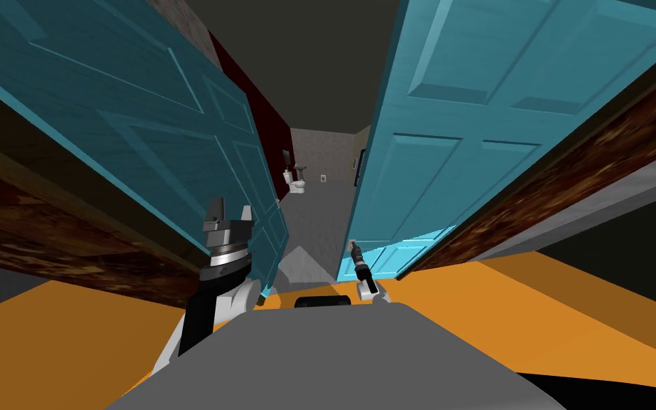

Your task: Push the door open

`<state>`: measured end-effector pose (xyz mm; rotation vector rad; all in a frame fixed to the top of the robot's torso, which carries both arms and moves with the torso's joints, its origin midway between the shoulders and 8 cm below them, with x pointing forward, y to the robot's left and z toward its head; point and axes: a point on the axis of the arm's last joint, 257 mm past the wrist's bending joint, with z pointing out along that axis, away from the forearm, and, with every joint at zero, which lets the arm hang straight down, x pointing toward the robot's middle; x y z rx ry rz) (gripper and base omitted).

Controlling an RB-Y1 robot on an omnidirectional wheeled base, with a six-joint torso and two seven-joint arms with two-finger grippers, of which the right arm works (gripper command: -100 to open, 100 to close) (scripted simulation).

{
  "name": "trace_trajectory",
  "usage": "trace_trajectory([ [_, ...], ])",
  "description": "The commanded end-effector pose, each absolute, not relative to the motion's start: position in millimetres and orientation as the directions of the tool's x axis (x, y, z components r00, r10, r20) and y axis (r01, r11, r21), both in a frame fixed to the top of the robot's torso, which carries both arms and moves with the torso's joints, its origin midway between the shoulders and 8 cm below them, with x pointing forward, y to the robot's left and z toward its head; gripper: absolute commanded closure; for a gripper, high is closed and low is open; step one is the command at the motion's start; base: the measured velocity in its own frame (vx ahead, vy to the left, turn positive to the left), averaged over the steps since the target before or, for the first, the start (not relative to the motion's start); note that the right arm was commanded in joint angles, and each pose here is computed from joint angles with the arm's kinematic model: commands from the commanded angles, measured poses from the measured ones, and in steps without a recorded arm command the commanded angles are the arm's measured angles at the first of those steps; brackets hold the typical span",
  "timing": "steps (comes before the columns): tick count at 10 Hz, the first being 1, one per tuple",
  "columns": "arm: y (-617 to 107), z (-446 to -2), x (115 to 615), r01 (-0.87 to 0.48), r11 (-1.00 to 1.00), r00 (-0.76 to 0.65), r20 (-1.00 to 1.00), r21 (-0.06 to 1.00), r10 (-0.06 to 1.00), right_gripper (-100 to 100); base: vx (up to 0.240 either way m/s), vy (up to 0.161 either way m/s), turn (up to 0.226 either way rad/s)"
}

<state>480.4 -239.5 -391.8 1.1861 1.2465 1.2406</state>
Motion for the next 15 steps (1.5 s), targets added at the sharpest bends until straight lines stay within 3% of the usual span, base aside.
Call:
trace_trajectory([
  [1,-257,-389,482,-0.008,0.012,-0.016,-0.012,1.000,1.000,100,0.190,0.040,-0.037],
  [15,-328,-386,476,-0.009,0.022,0.152,-0.020,1.000,0.988,100,0.148,0.048,-0.029],
])
